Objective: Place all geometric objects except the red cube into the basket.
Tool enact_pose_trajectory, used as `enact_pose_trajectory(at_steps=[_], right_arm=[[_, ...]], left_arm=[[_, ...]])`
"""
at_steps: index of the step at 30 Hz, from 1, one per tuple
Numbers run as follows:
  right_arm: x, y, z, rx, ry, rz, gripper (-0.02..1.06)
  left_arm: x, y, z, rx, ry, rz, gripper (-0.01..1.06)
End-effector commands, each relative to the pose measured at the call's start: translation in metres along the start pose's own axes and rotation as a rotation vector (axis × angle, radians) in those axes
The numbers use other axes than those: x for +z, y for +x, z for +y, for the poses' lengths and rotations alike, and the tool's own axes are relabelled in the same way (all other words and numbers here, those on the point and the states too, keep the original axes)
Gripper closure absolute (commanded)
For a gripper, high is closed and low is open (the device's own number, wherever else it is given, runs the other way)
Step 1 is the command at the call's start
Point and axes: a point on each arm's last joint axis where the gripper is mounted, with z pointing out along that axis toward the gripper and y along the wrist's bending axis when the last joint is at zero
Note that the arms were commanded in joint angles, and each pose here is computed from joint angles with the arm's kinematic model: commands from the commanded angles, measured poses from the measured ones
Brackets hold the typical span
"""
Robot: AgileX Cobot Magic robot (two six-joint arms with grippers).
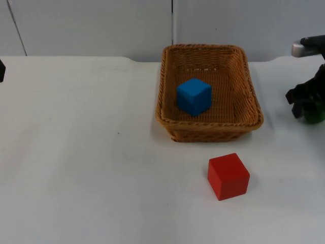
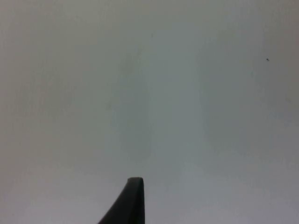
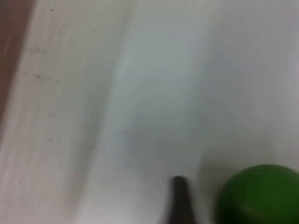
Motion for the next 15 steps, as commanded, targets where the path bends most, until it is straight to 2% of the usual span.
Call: enact_pose_trajectory(at_steps=[1,2,4,8,11,12,15], right_arm=[[-0.001,-0.002,-0.003,0.000,0.007,-0.010,0.78],[-0.001,-0.002,-0.003,0.000,0.007,-0.010,0.78],[-0.015,-0.009,-0.005,-0.002,0.011,-0.035,1.04],[-0.053,-0.026,-0.006,-0.003,0.017,-0.080,1.04],[-0.104,-0.044,-0.008,0.003,0.026,-0.175,1.04],[-0.104,-0.044,-0.008,0.003,0.026,-0.175,1.04],[-0.147,-0.051,-0.009,0.003,0.038,-0.258,1.04]], left_arm=[[-0.002,0.001,0.000,-0.007,0.007,-0.004,0.05],[-0.002,0.001,0.000,-0.007,0.007,-0.004,0.05],[-0.002,0.001,-0.001,-0.008,0.008,-0.004,0.05],[-0.002,0.001,-0.001,-0.010,0.010,-0.005,0.05],[-0.002,0.001,-0.001,-0.014,0.013,-0.007,0.05],[-0.002,0.001,-0.001,-0.014,0.013,-0.007,0.05],[-0.002,0.001,-0.001,-0.014,0.013,-0.007,0.05]])
